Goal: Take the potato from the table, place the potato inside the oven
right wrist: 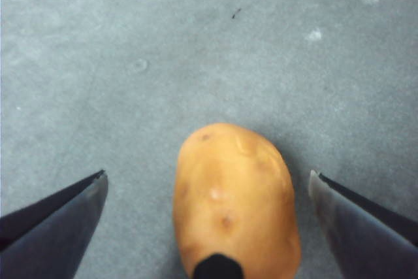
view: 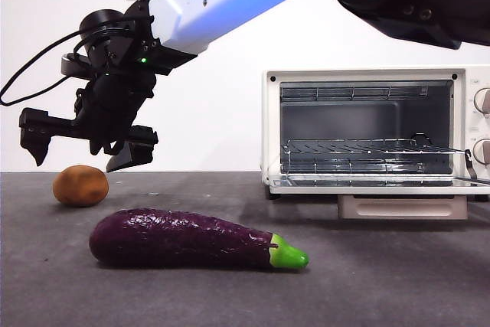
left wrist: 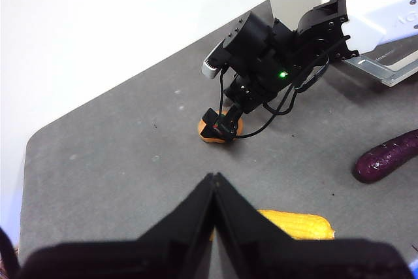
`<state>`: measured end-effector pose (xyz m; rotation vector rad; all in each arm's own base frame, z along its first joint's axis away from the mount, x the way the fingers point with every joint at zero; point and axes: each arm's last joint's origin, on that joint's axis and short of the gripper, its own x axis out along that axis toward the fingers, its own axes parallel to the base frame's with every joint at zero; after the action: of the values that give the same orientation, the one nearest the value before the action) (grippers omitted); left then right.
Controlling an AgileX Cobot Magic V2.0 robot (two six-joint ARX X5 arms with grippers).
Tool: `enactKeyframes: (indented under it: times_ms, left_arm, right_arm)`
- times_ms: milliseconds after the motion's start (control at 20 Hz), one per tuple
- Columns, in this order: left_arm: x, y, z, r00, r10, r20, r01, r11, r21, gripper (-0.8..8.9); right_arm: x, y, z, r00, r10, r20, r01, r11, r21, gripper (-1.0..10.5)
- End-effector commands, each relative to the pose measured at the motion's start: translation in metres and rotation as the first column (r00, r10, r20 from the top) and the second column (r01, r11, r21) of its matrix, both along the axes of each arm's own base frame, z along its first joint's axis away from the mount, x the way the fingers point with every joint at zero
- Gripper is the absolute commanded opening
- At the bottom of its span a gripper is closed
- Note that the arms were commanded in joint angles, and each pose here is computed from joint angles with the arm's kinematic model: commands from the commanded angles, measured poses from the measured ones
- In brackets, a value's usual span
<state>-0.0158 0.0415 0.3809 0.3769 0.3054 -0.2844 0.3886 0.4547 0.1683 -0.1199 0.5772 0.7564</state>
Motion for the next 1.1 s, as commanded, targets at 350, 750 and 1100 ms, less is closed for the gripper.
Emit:
enactKeyframes:
  times_ms: [350,750,1100]
  left_arm:
    - [-0.001,0.001,-0.001,1.0,0.001,0.007,-0.001,1.0,-0.002,-0.08]
    - [-0.001,0.001,-0.001,1.0,0.003,0.005,-0.003,1.0,-0.01,-0.08]
    - [-0.001,0.001,-0.001,1.0,0.009,0.0,-0.009,0.999,-0.031,-0.08]
  right_arm:
    - [-0.003,0.007,-0.032,0.998,0.008,-0.064,-0.008,1.0,-0.011,7.0]
    - [-0.006,0.003,-0.039,0.994,-0.03,-0.106,0.021,0.996,-0.083,0.6]
    - [-0.009,0.001,0.012,0.994,-0.035,-0.1,0.032,0.999,-0.038,0.6]
